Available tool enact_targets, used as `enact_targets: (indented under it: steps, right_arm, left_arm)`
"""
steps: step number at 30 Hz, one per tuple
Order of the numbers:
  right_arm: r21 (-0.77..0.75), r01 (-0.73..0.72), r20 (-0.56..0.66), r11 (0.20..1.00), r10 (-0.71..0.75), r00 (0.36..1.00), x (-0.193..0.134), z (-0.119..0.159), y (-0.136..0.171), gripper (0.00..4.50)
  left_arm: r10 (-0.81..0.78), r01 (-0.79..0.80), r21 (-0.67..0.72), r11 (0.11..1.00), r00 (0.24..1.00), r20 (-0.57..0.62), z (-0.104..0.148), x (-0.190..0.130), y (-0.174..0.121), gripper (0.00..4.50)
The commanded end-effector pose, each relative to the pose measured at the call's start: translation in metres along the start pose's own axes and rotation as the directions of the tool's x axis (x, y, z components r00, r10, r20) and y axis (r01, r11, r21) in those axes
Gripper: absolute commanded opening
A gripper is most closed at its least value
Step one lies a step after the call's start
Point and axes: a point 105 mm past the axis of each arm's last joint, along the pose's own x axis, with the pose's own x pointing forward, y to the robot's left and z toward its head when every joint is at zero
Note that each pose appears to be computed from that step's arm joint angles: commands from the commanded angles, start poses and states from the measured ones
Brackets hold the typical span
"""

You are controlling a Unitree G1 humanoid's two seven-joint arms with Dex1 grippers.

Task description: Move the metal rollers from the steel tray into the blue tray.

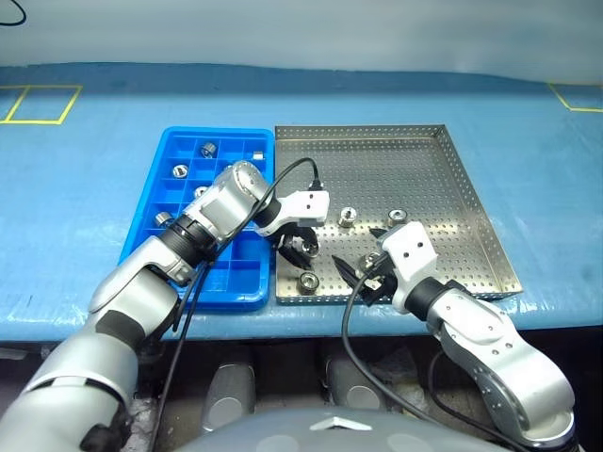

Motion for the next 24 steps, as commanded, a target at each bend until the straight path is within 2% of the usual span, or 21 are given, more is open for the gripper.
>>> enact_targets:
  steps: [1,5,10,13,15,16,24]
  right_arm:
    - [-0.014,0.012,0.058,1.000,-0.011,0.998,-0.005,0.013,0.002,4.50]
    - [-0.011,0.012,0.060,1.000,-0.011,0.998,-0.005,0.013,0.002,4.50]
    - [-0.011,0.014,0.054,1.000,-0.013,0.998,-0.005,0.011,0.002,4.50]
    - [-0.012,0.013,0.051,1.000,-0.012,0.999,-0.004,0.011,0.002,4.50]
    - [-0.014,0.012,0.051,1.000,-0.012,0.999,-0.004,0.011,0.001,4.50]
    - [-0.014,0.012,0.052,1.000,-0.011,0.999,-0.003,0.011,0.001,4.50]
    - [-0.018,0.005,0.059,1.000,-0.004,0.998,-0.002,0.013,0.001,4.50]
  left_arm:
    - [0.039,-0.038,0.032,0.999,0.999,-0.016,0.005,-0.003,0.008,3.15]
    - [0.096,-0.096,0.020,0.995,0.995,0.009,0.011,-0.002,0.018,3.15]
    - [0.091,-0.092,-0.004,0.996,0.990,0.103,0.027,-0.008,0.019,3.15]
    - [0.061,-0.062,0.014,0.998,0.994,0.091,0.026,-0.012,0.015,3.71]
    - [0.051,-0.052,0.020,0.998,0.995,0.085,0.025,-0.014,0.013,4.34]
    - [0.050,-0.052,0.020,0.998,0.995,0.084,0.025,-0.014,0.012,4.47]
    - [0.150,-0.151,0.042,0.988,0.988,0.025,0.015,-0.003,0.023,4.47]
